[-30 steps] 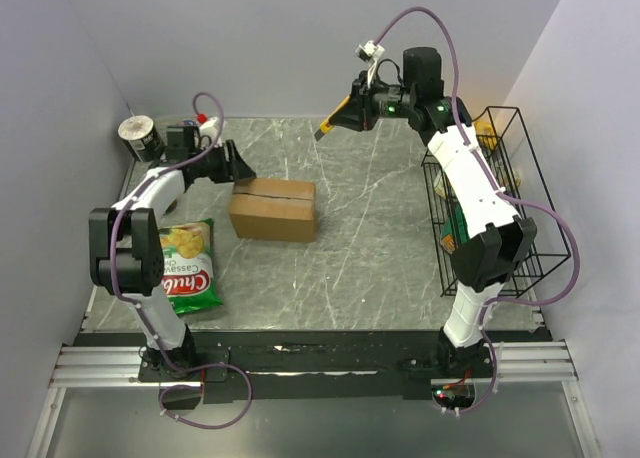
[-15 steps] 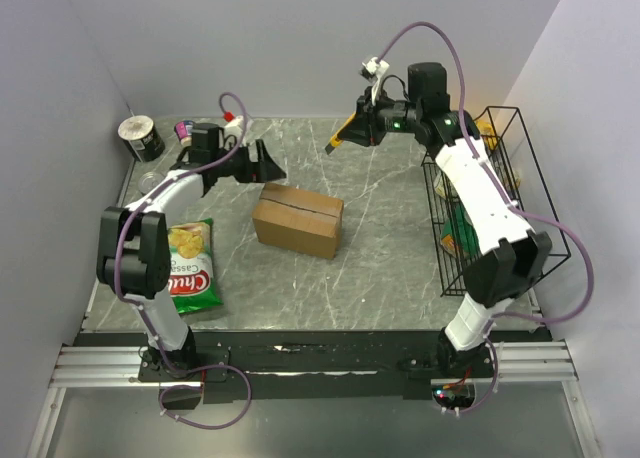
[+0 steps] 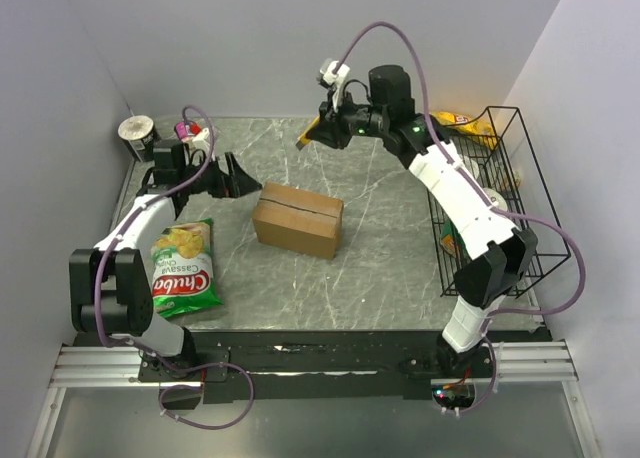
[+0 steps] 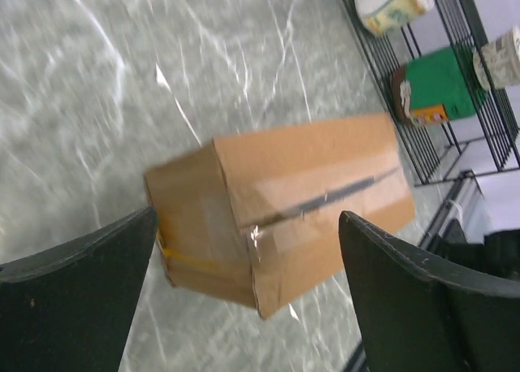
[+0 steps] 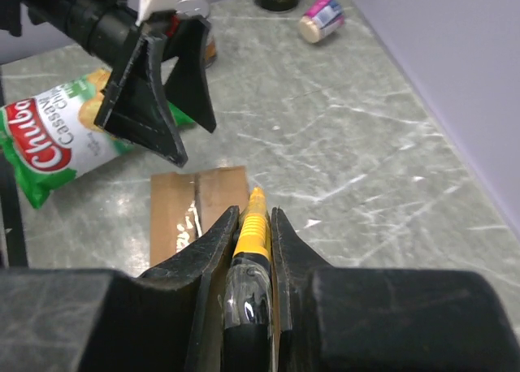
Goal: Unpack the express box
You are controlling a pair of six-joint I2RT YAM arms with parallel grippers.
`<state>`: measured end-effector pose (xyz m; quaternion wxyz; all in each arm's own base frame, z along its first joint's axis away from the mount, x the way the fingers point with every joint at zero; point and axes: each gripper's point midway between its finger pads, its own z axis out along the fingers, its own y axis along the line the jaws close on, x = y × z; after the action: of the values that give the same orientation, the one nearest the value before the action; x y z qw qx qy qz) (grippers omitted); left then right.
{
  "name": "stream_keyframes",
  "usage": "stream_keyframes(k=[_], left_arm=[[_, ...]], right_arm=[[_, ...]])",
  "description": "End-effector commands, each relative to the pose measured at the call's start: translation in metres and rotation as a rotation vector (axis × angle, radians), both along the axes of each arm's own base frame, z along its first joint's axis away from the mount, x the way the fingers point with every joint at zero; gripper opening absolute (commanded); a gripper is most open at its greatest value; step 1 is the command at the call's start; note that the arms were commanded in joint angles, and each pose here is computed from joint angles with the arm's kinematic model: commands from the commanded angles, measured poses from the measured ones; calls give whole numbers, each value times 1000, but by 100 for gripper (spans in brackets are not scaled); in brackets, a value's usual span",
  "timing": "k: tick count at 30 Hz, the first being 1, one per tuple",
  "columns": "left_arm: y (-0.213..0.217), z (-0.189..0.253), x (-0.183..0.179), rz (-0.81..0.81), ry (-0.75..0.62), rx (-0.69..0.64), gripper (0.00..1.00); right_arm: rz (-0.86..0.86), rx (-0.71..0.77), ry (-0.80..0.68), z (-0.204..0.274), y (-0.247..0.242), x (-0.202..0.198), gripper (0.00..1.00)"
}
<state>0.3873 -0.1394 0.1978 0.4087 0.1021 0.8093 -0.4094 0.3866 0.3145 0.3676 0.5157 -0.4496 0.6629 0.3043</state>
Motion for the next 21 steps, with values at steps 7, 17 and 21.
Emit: stream_keyframes(k=[7, 17, 21], left_arm=[[-1, -26, -29, -122, 137, -149, 91], [-7, -52, -43, -205, 223, -190, 89], [-13, -67, -44, -207, 257, -168, 87]], right_arm=[[160, 49, 93, -9, 63, -7, 0], [107, 0, 40, -37, 99, -13, 0], [61, -33, 20, -50, 99, -8, 0]])
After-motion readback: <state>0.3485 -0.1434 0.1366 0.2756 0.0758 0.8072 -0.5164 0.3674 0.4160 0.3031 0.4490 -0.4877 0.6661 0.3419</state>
